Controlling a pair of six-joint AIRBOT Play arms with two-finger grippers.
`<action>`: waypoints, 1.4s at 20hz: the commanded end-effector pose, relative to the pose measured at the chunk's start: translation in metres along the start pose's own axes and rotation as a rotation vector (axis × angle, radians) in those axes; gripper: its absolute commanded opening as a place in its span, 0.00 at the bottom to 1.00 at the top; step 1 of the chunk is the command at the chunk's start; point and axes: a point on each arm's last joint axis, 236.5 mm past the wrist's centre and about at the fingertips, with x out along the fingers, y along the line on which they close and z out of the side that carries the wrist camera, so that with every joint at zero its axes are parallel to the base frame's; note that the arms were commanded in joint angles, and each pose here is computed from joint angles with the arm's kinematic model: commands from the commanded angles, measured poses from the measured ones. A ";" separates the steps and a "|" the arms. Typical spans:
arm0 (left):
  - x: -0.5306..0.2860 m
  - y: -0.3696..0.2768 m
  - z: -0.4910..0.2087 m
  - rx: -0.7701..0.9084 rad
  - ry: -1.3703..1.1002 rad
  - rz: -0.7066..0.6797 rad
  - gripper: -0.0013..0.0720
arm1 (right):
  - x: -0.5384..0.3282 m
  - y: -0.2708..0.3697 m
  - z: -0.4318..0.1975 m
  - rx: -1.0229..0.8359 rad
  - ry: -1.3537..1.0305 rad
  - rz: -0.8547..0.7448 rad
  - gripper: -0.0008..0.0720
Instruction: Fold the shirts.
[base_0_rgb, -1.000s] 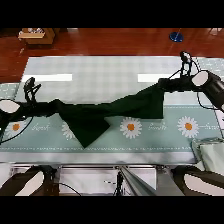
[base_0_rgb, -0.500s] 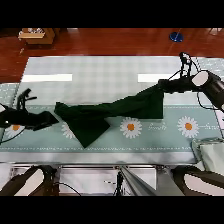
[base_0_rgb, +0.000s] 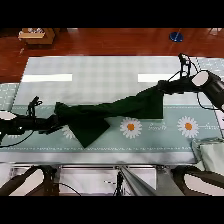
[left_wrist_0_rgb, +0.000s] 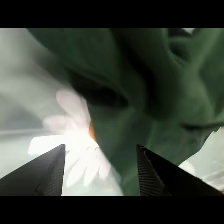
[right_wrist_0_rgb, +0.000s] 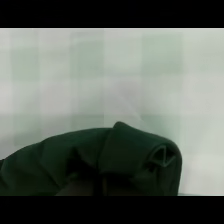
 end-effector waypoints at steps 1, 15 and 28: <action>0.017 0.011 0.007 -0.059 -0.001 -0.009 0.62 | 0.000 0.001 -0.006 0.000 0.025 0.002 0.05; 0.027 0.000 0.013 -0.018 0.083 -0.097 0.05 | -0.053 0.026 0.014 -0.025 -0.093 0.050 0.05; -0.340 -0.271 0.041 0.687 -0.962 -0.117 0.05 | -0.276 0.088 0.065 -0.228 -0.477 0.056 0.05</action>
